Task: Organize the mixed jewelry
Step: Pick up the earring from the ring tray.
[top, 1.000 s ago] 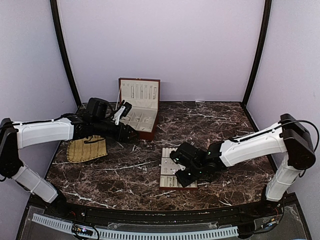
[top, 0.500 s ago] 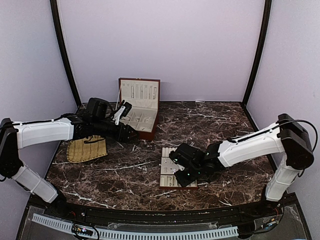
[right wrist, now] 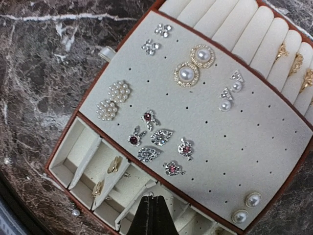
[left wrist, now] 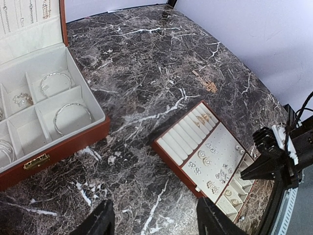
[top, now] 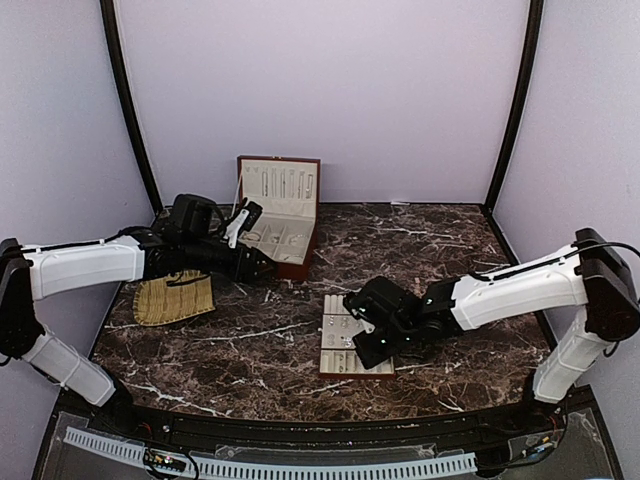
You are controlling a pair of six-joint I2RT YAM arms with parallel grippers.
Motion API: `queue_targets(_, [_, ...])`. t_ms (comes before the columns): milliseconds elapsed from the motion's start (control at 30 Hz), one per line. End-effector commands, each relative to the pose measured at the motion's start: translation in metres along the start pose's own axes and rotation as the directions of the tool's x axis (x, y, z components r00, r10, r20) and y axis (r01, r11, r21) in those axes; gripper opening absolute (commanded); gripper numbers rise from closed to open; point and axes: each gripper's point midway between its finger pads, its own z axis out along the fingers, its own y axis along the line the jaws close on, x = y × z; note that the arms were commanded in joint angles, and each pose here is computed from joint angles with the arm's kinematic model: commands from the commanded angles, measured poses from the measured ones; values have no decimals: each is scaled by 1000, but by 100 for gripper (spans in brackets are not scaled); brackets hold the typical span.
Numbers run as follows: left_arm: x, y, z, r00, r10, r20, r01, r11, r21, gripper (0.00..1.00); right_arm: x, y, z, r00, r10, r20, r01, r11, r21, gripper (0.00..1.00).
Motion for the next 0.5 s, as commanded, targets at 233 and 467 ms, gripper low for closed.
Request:
queue_targets(233, [-7, -7, -9, 999, 26, 39, -27, 999, 25, 60, -18, -5, -27, 964, 258, 68, -230, 934, -273, 0])
queue_targets(467, [-6, -9, -8, 999, 24, 37, -25, 999, 34, 60, -23, -6, -28, 908, 417, 40, -370, 842, -392, 0])
